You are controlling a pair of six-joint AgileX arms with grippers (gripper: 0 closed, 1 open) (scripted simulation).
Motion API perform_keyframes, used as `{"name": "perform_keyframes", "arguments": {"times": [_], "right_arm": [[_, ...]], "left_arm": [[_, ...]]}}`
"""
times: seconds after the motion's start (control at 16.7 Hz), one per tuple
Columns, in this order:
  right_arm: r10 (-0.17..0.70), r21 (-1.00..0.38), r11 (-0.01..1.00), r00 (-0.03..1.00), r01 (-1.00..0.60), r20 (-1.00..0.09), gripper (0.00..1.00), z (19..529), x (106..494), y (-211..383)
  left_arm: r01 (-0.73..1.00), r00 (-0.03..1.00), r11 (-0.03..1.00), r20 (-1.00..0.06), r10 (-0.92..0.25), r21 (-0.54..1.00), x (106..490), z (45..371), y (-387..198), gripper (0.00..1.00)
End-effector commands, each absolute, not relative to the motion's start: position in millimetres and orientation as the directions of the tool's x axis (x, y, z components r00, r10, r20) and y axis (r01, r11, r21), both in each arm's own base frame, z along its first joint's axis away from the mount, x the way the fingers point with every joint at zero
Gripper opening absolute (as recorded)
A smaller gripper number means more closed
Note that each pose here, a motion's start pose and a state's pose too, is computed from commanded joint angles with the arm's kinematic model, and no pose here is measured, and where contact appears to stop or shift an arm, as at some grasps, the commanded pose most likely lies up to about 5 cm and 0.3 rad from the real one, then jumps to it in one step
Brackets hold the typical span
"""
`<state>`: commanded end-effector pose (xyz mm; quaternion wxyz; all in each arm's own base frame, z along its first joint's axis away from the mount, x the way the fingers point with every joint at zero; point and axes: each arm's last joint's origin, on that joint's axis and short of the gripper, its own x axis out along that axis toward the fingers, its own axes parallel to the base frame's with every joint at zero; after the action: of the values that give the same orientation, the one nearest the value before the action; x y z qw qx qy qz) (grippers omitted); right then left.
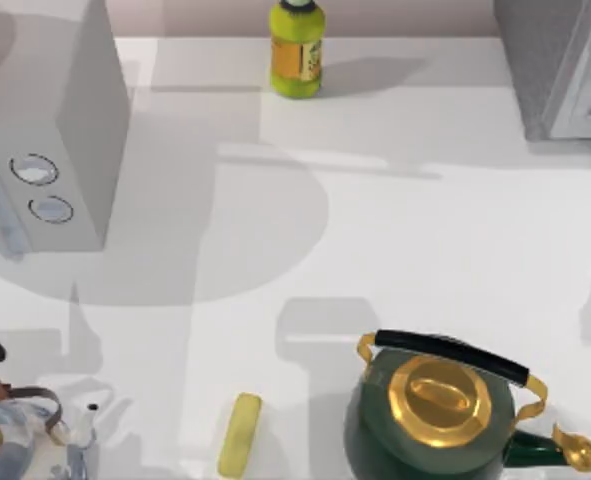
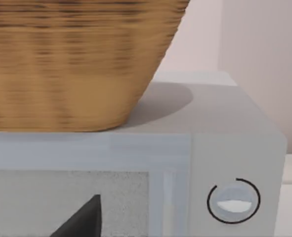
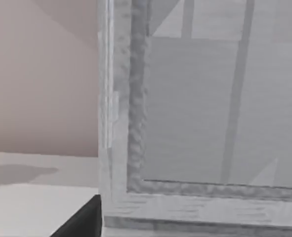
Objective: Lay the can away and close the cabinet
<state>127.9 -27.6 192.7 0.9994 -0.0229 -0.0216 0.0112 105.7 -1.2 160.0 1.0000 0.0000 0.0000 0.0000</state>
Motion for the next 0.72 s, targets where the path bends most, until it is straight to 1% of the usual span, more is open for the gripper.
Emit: {"name": "perform_keyframes", "arguments": {"times": [0.18,0.36,0.54,0.72], "right_arm": [[0.026,-0.055,0.998,0.999,-0.024,0.044,1.00,205.4,149.1,-57.4],[0.023,-0.055,0.998,0.999,-0.021,0.037,1.00,205.8,166.3,-99.7],[0.015,-0.048,0.999,1.000,-0.014,0.025,1.00,194.7,170.4,-143.2],[0.007,-0.031,0.999,1.000,-0.007,0.010,1.00,177.4,164.4,-177.7]], "left_arm": [[0.000,1.000,1.000,0.000,0.000,0.000,105.7,160.0,-1.2,1.00],[0.000,1.000,1.000,0.000,0.000,0.000,105.7,160.0,-1.2,1.00],[0.000,1.000,1.000,0.000,0.000,0.000,105.7,160.0,-1.2,1.00],[0.000,1.000,1.000,0.000,0.000,0.000,105.7,160.0,-1.2,1.00]]}}
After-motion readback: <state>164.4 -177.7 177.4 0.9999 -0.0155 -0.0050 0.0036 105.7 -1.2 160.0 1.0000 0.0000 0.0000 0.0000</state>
